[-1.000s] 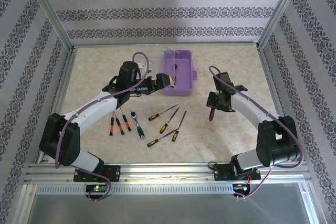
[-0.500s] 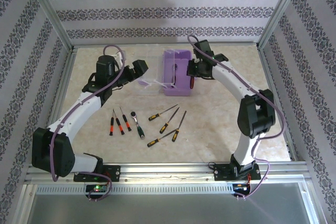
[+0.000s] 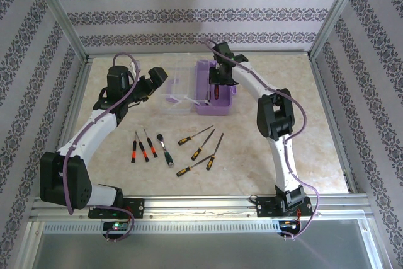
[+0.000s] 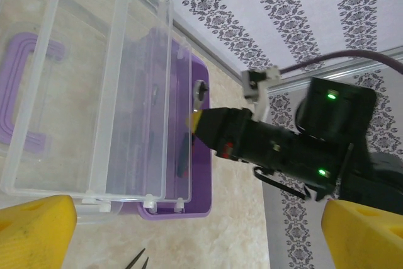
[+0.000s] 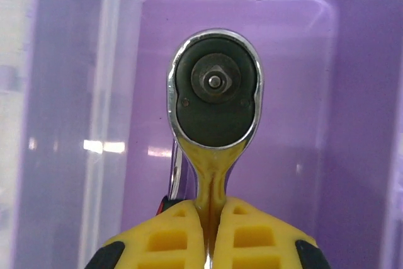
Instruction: Pack the tool kit
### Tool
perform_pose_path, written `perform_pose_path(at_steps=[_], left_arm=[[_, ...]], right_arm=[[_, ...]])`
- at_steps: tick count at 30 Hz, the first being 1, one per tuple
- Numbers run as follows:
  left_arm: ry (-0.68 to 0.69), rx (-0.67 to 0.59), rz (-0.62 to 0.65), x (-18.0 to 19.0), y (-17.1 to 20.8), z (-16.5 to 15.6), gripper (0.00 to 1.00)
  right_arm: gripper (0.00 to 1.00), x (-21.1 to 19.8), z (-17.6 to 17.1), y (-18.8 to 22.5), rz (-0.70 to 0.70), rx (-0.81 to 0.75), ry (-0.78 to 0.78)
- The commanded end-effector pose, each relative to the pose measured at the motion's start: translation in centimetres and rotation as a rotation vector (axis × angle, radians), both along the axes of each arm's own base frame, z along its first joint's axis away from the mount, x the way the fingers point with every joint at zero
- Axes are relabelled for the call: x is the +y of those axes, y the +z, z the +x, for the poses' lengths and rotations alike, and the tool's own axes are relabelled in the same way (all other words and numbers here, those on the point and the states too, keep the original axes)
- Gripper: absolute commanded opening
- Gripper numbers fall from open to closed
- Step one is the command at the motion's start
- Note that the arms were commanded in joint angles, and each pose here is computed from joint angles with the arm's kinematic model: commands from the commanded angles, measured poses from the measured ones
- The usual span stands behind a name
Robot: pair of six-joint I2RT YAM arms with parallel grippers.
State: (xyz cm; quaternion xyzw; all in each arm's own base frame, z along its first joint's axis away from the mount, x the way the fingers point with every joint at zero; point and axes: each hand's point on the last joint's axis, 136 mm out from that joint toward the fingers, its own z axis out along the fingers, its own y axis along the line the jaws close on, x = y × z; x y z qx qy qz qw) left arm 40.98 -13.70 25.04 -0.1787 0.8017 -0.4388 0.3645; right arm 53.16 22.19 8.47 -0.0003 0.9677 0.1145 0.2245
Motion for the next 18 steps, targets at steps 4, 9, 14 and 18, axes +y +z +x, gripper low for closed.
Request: perform_pose_path(at_steps=[4,9,14,18], left_arm=[[-0.015,-0.026,-0.056,-0.2,0.7,0.3,1.00],[-0.012,-0.031,-0.057,-0.1,0.9,0.3,1.00],[-0.013,-0.031,-0.058,-0.1,0.9,0.3,1.00],[-0.013,-0.031,-0.060,-0.1,0.9,0.4,1.00]], right_arm=[[0.00,0.1,1.3,-1.4,0.039,0.045,-0.050],[0.00,-0.1,1.6,-3.3,0.047,0.083,-0.053],[0.01,-0.3,1.4,-4.9,0.045,0.126,-0.053],[0.05,-0.2,1.3,-5.1,0.071,0.141,-0.058]])
